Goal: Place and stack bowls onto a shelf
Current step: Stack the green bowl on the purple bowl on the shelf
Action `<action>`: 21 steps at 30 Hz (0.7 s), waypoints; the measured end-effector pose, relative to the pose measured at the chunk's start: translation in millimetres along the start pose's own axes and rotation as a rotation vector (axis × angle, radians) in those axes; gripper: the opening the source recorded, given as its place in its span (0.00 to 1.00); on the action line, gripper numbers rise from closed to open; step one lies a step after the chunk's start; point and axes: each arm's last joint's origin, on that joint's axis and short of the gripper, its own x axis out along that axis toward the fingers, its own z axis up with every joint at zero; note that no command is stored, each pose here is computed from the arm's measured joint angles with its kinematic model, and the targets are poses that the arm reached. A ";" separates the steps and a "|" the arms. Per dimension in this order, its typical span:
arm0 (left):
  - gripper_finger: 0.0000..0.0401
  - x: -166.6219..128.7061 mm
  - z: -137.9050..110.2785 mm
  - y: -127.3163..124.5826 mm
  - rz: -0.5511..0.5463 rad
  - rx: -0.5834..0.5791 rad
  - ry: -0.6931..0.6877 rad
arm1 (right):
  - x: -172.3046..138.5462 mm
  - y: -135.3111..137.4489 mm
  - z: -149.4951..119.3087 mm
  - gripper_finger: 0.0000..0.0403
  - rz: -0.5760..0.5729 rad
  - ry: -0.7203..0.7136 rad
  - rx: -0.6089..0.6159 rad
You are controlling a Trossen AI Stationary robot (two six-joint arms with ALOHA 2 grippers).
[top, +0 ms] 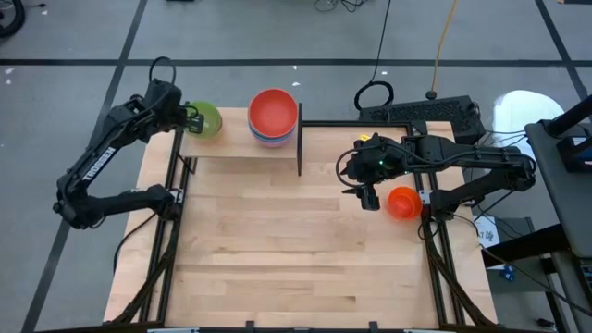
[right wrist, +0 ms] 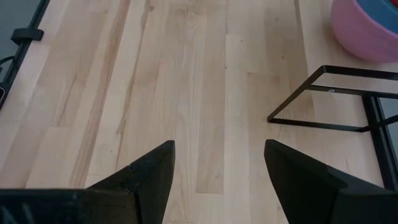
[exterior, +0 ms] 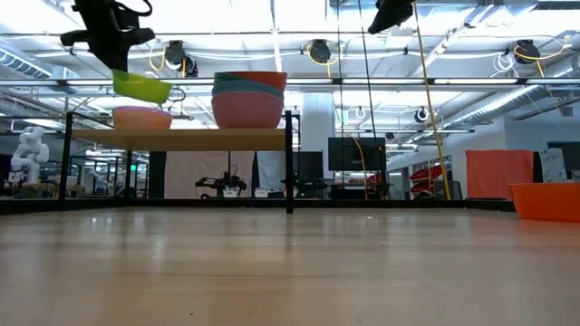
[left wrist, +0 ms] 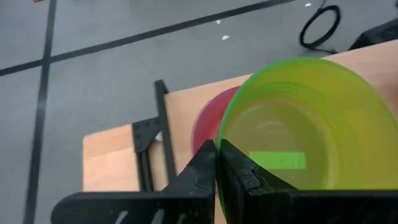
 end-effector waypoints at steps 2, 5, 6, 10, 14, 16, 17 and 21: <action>0.01 2.6 -0.8 1.0 0.022 0.013 0.025 | 0.0 0.0 0.0 0.60 0.000 0.000 0.000; 0.01 5.0 -1.6 0.0 0.029 0.026 0.048 | 0.0 0.0 0.3 0.60 0.000 -0.003 0.000; 0.01 5.1 -1.8 0.1 0.031 0.028 0.051 | 0.0 0.0 0.3 0.60 0.000 -0.003 -0.001; 0.04 5.3 -1.8 0.3 0.037 0.031 0.052 | 0.0 0.0 0.3 0.60 -0.001 -0.003 -0.001; 0.11 5.4 -2.2 0.4 0.042 0.036 0.056 | 0.0 0.0 0.3 0.60 -0.001 -0.003 -0.001; 0.13 5.4 -2.4 0.6 0.046 0.038 0.057 | 0.0 0.0 0.3 0.60 -0.001 -0.003 -0.001; 0.13 5.4 -2.3 0.6 0.047 0.038 0.057 | 0.0 0.0 0.3 0.60 -0.001 -0.004 -0.001; 0.14 6.0 -2.1 0.4 0.049 0.038 0.059 | 0.0 0.0 0.3 0.60 -0.001 -0.003 -0.001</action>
